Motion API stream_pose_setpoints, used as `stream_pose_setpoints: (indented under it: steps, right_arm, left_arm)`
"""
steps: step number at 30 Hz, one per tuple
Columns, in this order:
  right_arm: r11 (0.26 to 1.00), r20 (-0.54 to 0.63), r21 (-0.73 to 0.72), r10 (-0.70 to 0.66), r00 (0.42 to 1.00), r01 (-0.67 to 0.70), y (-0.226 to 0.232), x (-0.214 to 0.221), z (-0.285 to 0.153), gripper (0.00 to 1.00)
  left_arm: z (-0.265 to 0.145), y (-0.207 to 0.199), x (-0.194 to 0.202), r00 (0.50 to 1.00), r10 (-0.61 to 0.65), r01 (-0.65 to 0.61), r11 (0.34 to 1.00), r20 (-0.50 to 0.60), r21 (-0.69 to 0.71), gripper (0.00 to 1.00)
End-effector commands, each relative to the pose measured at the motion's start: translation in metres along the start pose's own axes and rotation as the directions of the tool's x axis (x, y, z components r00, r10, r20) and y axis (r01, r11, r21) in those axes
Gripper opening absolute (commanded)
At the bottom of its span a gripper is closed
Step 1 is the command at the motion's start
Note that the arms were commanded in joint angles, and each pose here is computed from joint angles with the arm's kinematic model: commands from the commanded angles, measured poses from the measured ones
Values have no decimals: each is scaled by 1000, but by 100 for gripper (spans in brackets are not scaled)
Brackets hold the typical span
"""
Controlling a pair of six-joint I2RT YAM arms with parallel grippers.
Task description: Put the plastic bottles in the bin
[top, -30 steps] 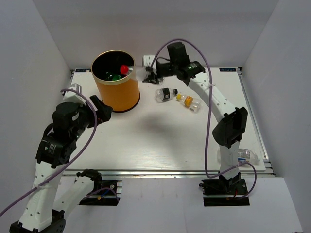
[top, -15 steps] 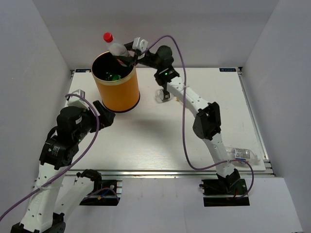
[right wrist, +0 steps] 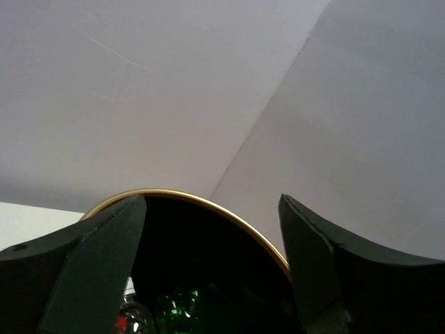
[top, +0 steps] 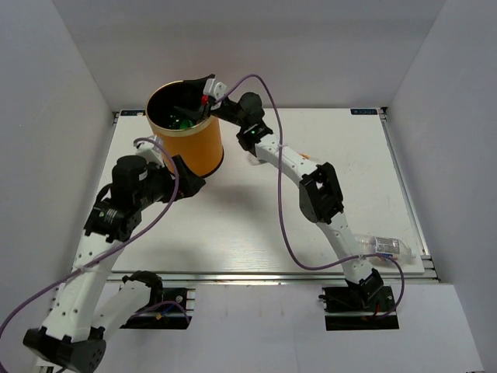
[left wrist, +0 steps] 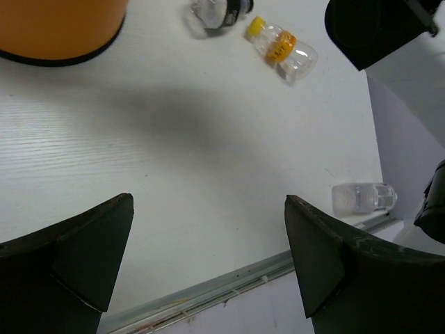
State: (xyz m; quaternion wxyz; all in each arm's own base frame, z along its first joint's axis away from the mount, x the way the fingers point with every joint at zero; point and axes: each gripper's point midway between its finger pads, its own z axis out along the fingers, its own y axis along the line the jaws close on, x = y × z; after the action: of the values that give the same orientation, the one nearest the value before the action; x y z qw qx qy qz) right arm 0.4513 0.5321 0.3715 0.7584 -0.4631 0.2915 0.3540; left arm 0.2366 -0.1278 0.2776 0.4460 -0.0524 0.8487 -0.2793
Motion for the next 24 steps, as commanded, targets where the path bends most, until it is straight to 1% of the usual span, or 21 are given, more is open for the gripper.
stream_pose_setpoints:
  steps: [1,3,4,5,6,8,9,11,12,13,14,15,16,17,18,19,20,21,22,23,24]
  right_arm:
    - [977,138,162,-158,978,135,-64,-112,-7,80]
    - [967,98,221,-153,983,129,-87,-135,-20,54]
    - [937,30,326,-145,989,128,-120,-127,-40,6]
    - [916,11,375,-160,987,144,-135,-150,-52,0]
    - [907,-101,404,-87,991,121,-148,-123,-71,0]
    - [838,-186,533,-16,982,115,-189,-131,-110,0]
    - [822,-325,564,129,937,83,-197,-90,-146,0]
    - [746,-378,661,242,894,78,-229,-91,-206,0]
    - [743,-487,669,398,778,39,-206,-53,-240,0]
    - [719,-503,693,434,747,49,-218,-60,-276,0]
    - [731,-566,681,562,603,-42,-179,-28,-306,26]
    - [748,-579,656,585,569,-101,-165,-31,-315,50]
    - [768,-606,630,578,547,-113,-157,-37,-325,75]
    - [742,-622,657,635,457,-136,-146,-31,-362,90]
    - [749,-653,613,659,372,-251,-108,-26,-373,90]
    - [755,-684,597,656,321,-271,-94,-35,-395,90]
    - [738,-689,583,671,274,-340,-72,-33,-402,90]
    - [702,-697,577,689,195,-417,-42,-40,-416,84]
    - [707,-713,551,675,191,-444,-28,-46,-422,76]
    - [696,-708,539,679,191,-475,-21,-50,-426,46]
    - [686,-713,529,678,177,-500,-6,-58,-435,28]
  left_arm:
    - [30,-25,-1,998,48,-41,988,-42,149,100]
    - [45,-38,-6,996,68,-55,974,-55,220,100]
    - [62,-37,-1,993,67,-44,974,-98,220,98]
    - [70,-44,2,989,89,-57,965,-114,256,97]
    - [77,-52,-6,990,110,-81,957,-92,277,93]
    - [90,-71,-10,978,187,-146,932,-95,332,88]
    - [114,-68,0,967,210,-153,934,-148,323,85]
    - [132,-88,-3,941,308,-235,893,-140,383,71]
    - [142,-89,1,928,335,-253,886,-161,388,64]
    - [166,-90,3,913,359,-268,885,-193,380,50]
    - [179,-88,3,894,407,-318,871,-189,375,45]
    - [204,-80,16,873,430,-337,874,-232,351,45]
    - [213,-86,1,868,454,-373,862,-198,342,44]
    - [225,-87,0,845,502,-425,839,-183,340,44]
    - [236,-82,3,827,526,-457,835,-200,306,46]
    - [259,-77,2,815,540,-478,832,-211,282,65]
    - [271,-69,2,799,558,-504,825,-223,257,72]
    - [280,-71,-8,795,569,-523,818,-211,238,73]
    - [292,-66,-5,792,568,-525,821,-224,226,76]
    - [302,-63,-2,791,567,-526,823,-233,216,81]
    - [320,-56,-1,789,566,-534,824,-240,187,84]
